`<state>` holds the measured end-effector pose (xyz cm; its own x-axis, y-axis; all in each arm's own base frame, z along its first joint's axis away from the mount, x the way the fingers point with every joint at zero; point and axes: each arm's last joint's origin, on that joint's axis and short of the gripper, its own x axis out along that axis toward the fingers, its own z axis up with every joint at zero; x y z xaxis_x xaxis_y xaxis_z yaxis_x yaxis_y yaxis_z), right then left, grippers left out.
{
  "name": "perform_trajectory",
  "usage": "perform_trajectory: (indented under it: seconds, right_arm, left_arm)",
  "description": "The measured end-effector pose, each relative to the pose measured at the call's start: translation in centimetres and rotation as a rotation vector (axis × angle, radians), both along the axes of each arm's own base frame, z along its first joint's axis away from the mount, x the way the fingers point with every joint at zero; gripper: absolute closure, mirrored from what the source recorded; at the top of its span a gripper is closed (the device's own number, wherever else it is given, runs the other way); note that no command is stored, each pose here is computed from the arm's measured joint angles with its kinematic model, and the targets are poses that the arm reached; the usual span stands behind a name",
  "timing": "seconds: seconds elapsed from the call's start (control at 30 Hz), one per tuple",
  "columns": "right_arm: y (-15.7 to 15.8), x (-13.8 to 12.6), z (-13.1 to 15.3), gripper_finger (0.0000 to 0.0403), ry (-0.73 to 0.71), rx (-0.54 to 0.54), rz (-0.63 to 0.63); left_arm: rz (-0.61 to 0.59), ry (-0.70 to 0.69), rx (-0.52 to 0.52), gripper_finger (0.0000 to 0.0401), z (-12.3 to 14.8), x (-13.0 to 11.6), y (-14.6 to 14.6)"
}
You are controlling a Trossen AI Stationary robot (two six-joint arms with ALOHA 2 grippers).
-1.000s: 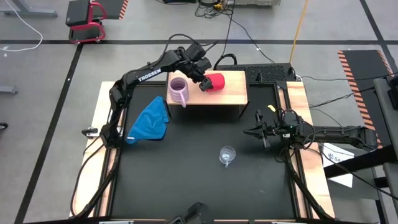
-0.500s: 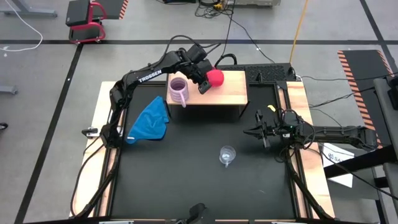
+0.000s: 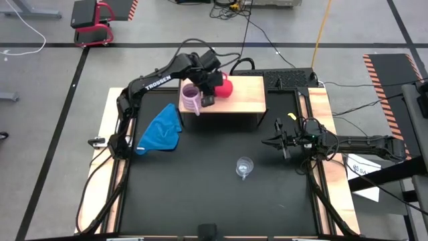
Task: Stack small to large cups/mugs on shelf
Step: Put the red mug on the shelf
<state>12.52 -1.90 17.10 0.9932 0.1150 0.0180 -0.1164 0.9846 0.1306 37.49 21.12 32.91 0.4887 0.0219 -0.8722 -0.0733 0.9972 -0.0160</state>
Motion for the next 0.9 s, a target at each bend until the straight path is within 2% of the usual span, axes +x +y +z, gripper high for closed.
perform_trajectory:
  seconds: [0.17,0.3,0.53,0.77,0.9]
  right_arm:
    - [0.0,0.0,0.1,0.0403,-0.013,-0.002,0.000]
    - [0.0,0.0,0.3,0.0403,-0.030,0.000,0.000]
    - [0.0,0.0,0.5,0.0403,-0.055,-0.005,0.000]
    - [0.0,0.0,0.5,0.0403,-0.050,-0.004,0.000]
    - [0.0,0.0,0.5,0.0403,-0.051,-0.009,0.000]
  left_arm:
    - [-0.046,0.047,0.091,0.0394,2.1,-0.6,-0.7]
    - [-0.057,0.044,0.098,0.0393,3.1,-1.0,-1.0]
    - [-0.130,0.056,0.128,0.0395,3.3,-0.7,-1.9]
    - [-0.215,0.077,0.214,0.0395,3.3,-0.1,-2.9]
    - [-0.234,0.150,0.314,0.0395,3.3,0.0,-3.3]
